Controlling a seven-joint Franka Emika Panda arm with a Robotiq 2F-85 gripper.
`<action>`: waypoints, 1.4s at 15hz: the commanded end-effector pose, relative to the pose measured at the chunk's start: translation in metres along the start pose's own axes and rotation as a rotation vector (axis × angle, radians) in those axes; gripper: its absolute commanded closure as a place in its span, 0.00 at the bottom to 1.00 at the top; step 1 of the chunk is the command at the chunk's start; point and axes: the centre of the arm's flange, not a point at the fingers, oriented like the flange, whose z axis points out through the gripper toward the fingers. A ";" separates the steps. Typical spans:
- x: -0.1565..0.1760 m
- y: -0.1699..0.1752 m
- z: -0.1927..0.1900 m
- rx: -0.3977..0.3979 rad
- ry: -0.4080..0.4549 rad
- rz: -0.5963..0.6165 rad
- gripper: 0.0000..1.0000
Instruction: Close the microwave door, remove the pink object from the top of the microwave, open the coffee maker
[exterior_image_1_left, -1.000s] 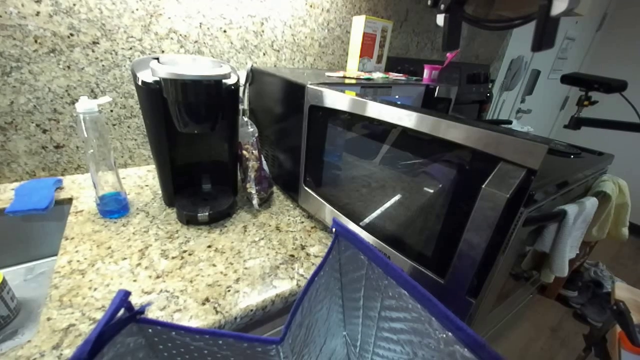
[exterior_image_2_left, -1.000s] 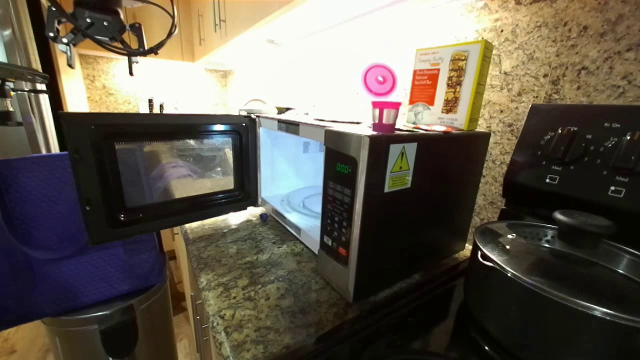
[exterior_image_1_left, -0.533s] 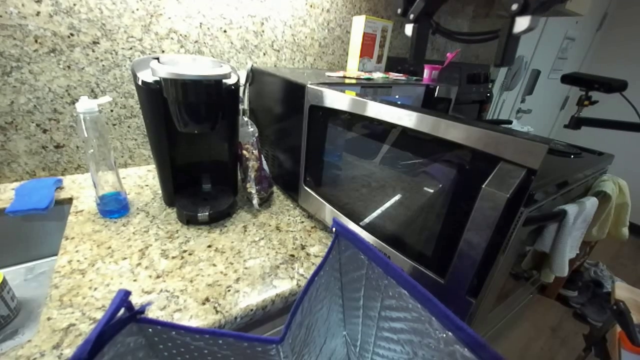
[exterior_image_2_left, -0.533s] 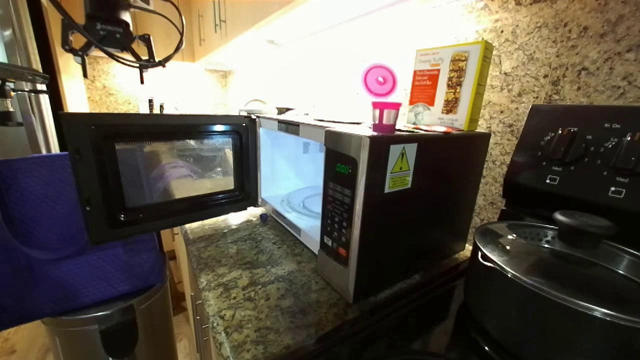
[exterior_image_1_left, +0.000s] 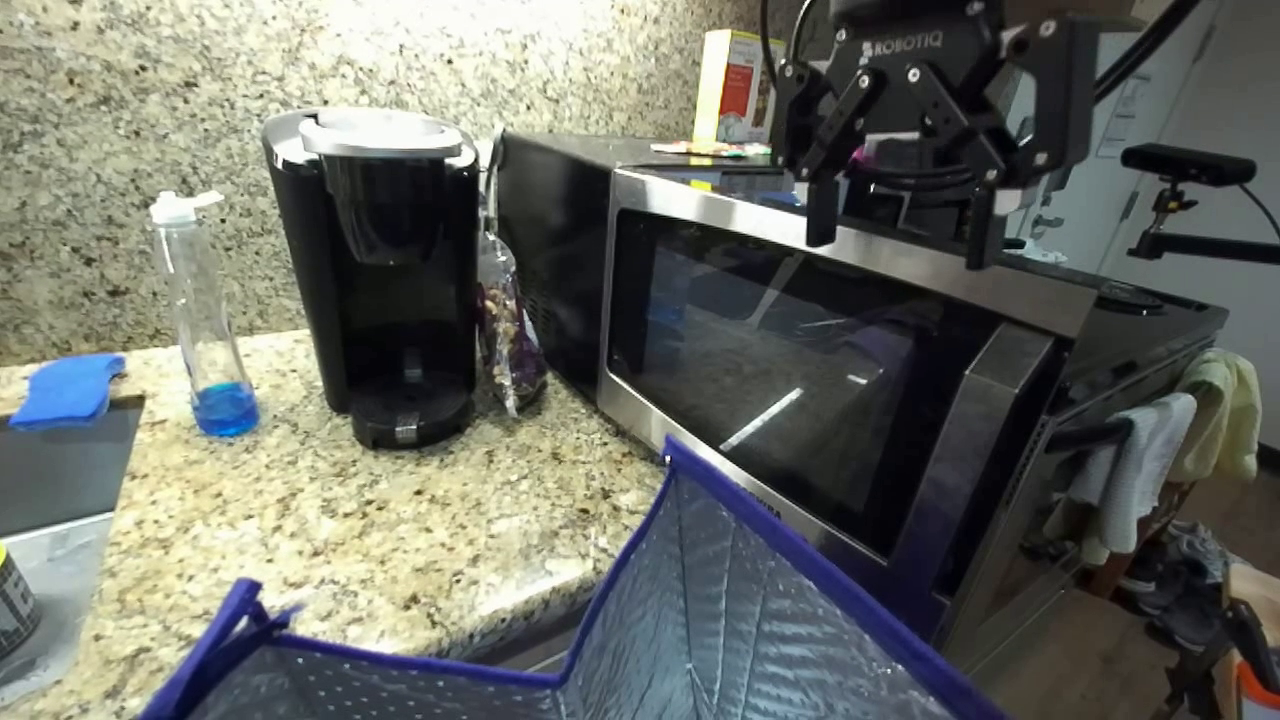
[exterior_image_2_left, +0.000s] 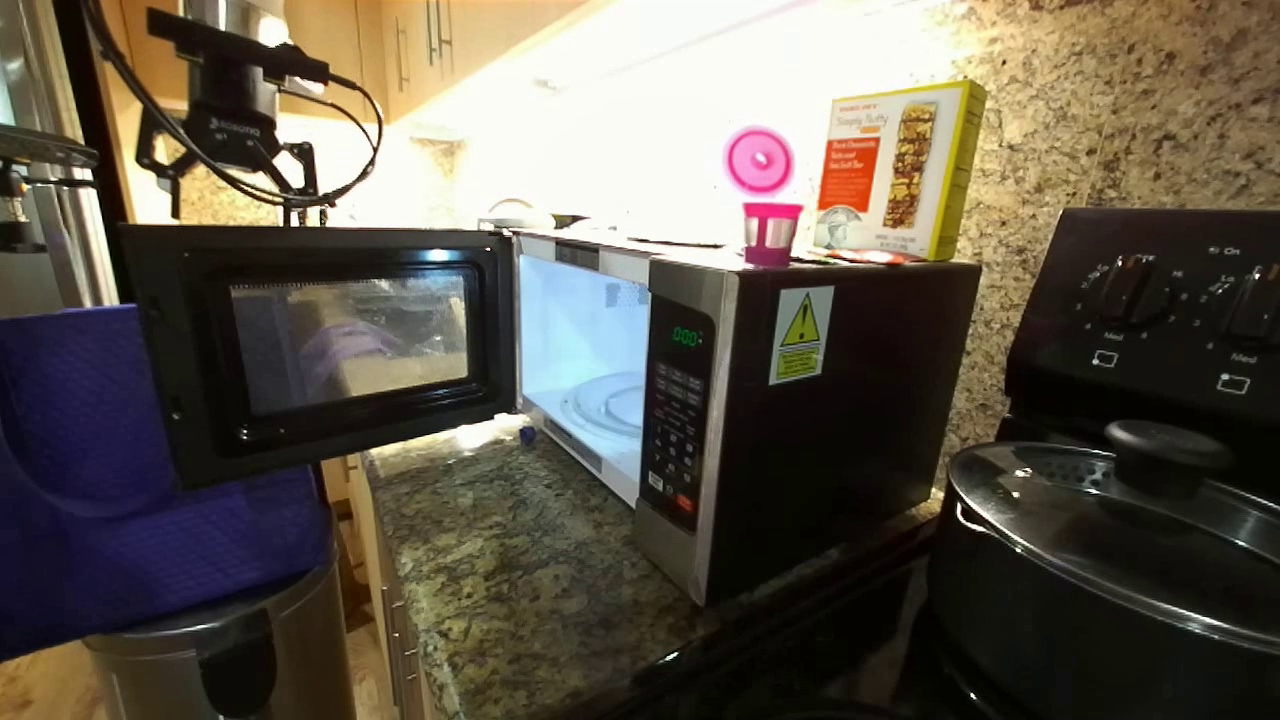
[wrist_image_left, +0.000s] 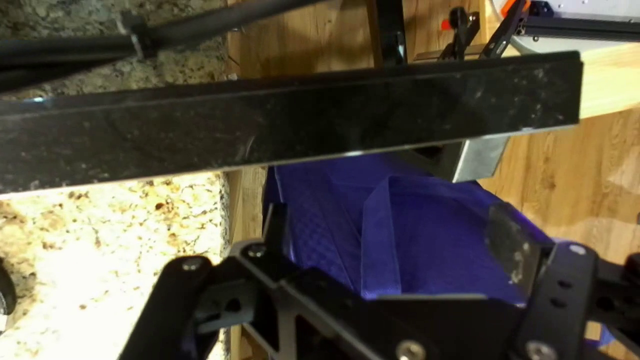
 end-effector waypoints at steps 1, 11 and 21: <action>0.018 0.017 0.024 -0.022 -0.094 -0.008 0.00; 0.016 0.019 0.058 -0.083 -0.361 0.391 0.00; 0.009 0.011 0.050 -0.104 -0.343 0.539 0.00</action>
